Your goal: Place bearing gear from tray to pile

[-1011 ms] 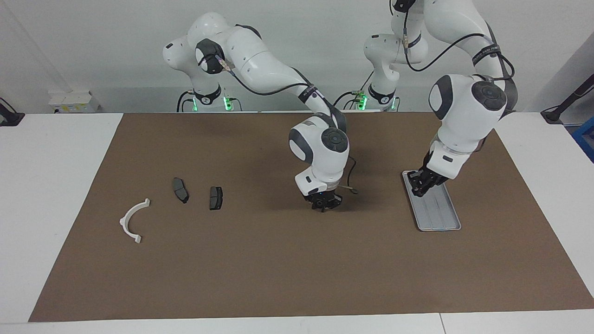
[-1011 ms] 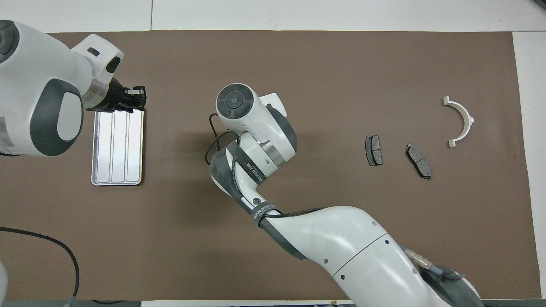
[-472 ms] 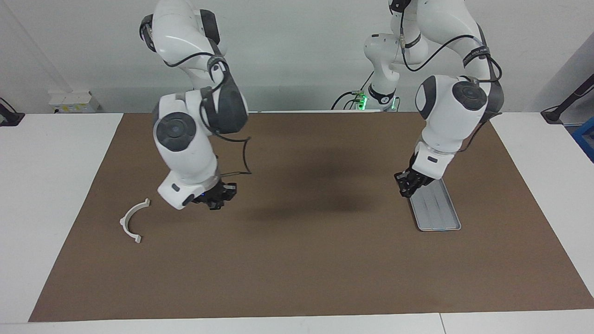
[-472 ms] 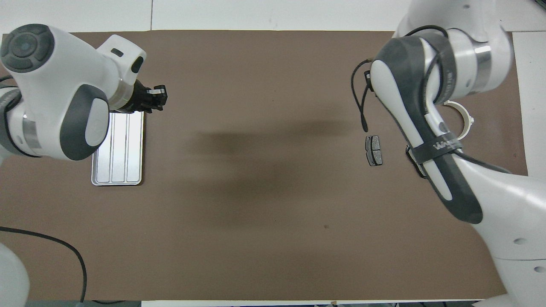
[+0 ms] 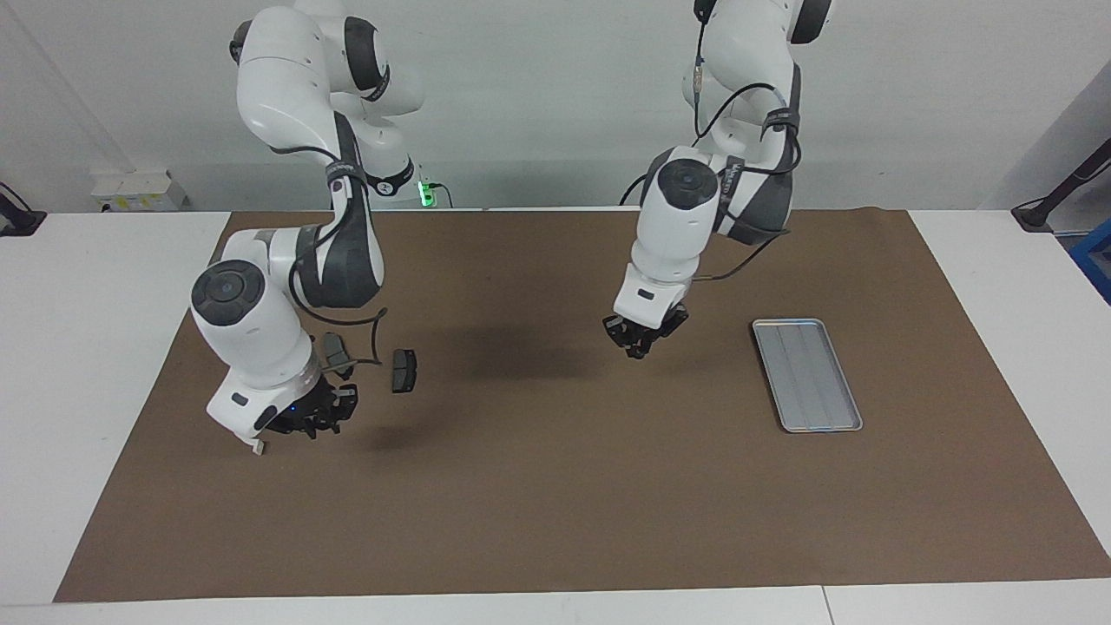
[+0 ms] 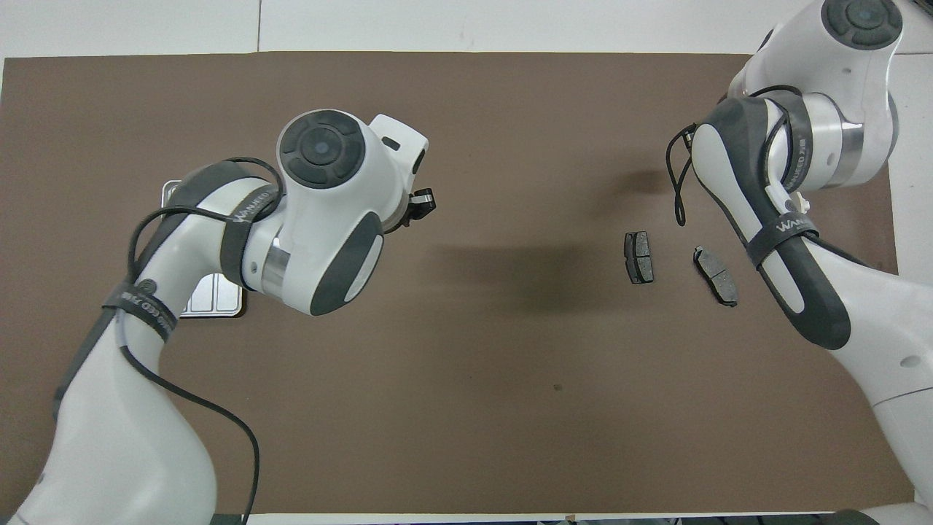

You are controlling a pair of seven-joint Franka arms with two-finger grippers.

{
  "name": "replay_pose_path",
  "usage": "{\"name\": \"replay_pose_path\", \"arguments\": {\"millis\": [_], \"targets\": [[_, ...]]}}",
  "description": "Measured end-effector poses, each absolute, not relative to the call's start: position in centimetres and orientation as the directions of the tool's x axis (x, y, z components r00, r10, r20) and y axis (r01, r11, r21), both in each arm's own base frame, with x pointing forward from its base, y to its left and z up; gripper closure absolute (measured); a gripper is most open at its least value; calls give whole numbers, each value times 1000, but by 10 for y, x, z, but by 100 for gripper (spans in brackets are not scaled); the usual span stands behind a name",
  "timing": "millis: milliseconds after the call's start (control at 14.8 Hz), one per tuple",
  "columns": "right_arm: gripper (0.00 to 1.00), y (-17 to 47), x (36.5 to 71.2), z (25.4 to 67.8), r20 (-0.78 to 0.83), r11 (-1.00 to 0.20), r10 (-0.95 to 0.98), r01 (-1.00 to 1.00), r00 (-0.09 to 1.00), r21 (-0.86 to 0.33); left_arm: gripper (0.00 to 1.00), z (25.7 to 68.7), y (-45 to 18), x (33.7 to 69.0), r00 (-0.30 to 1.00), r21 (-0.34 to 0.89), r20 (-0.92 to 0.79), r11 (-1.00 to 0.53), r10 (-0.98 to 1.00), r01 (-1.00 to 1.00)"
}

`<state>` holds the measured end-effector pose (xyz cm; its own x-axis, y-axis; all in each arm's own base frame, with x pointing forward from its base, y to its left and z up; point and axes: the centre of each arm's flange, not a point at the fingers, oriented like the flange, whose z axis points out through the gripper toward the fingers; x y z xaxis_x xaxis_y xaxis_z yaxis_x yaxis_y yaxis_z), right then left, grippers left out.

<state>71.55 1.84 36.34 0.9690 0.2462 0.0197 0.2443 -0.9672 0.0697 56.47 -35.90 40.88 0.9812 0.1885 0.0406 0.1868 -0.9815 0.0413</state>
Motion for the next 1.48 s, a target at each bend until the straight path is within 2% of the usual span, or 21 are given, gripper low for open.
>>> {"name": "replay_pose_path", "arguments": {"millis": [270, 876, 943, 1146, 1348, 1482], "targets": [[69, 1, 704, 311, 46, -965, 256, 252, 966, 76, 76, 373, -394, 558, 979, 42, 54, -980, 195, 193], [68, 5, 700, 289, 97, -962, 266, 258, 959, 84, 76, 332, -392, 561, 971, 63, 89, -975, 220, 215], [63, 5, 699, 288, 97, -962, 266, 258, 959, 84, 76, 331, -392, 561, 971, 65, 90, -974, 223, 218], [32, 9, 698, 294, 84, -962, 269, 263, 959, 79, 76, 325, -391, 559, 970, 69, 95, -973, 224, 218], [1, 18, 692, 325, 54, -959, 279, 275, 959, 70, 76, 310, -388, 553, 970, 71, 96, -974, 221, 215], [0, 37, 682, 366, 27, -952, 300, 298, 953, 63, 76, 301, -388, 549, 970, 75, 99, -974, 221, 214]]}}
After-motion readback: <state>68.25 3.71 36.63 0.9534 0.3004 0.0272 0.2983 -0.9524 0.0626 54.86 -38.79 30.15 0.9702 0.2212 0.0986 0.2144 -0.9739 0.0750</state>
